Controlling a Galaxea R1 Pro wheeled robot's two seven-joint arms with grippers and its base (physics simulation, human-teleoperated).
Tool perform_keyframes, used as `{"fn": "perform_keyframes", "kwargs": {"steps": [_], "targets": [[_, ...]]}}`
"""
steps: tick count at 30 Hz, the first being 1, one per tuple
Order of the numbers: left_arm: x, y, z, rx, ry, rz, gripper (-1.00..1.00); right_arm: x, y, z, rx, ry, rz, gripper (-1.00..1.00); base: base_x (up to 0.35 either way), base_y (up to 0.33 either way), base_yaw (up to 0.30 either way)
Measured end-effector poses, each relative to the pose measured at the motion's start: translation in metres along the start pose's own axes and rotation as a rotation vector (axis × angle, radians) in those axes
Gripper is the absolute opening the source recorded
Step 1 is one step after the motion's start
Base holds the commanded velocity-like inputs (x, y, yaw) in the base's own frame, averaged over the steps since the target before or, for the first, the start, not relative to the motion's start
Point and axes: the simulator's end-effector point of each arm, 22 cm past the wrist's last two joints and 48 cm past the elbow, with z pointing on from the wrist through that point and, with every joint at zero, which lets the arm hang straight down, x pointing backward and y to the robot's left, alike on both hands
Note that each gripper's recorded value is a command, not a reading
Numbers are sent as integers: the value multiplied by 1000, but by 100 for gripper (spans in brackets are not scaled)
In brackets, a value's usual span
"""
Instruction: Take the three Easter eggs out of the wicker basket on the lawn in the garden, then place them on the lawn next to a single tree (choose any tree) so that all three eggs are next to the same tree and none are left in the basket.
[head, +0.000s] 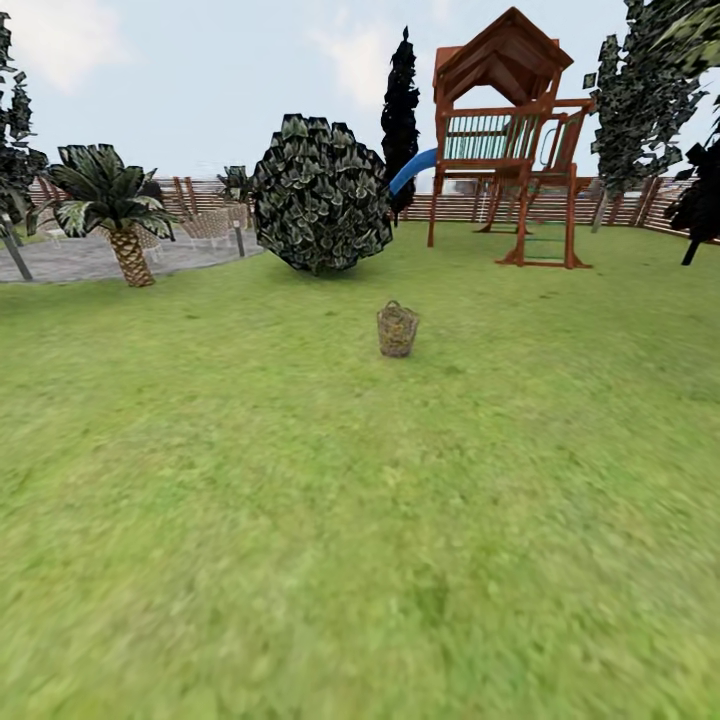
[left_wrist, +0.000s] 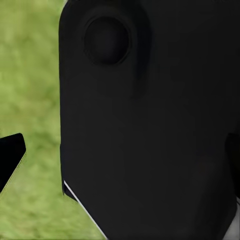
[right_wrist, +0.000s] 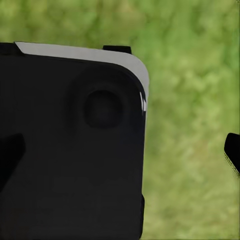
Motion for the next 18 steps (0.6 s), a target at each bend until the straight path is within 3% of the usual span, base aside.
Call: {"fn": "perform_keyframes", "kwargs": {"steps": [18], "targets": [[0,0,0,0,2,0,100,0,0,0,0,0,0,100,342,0,0]]}}
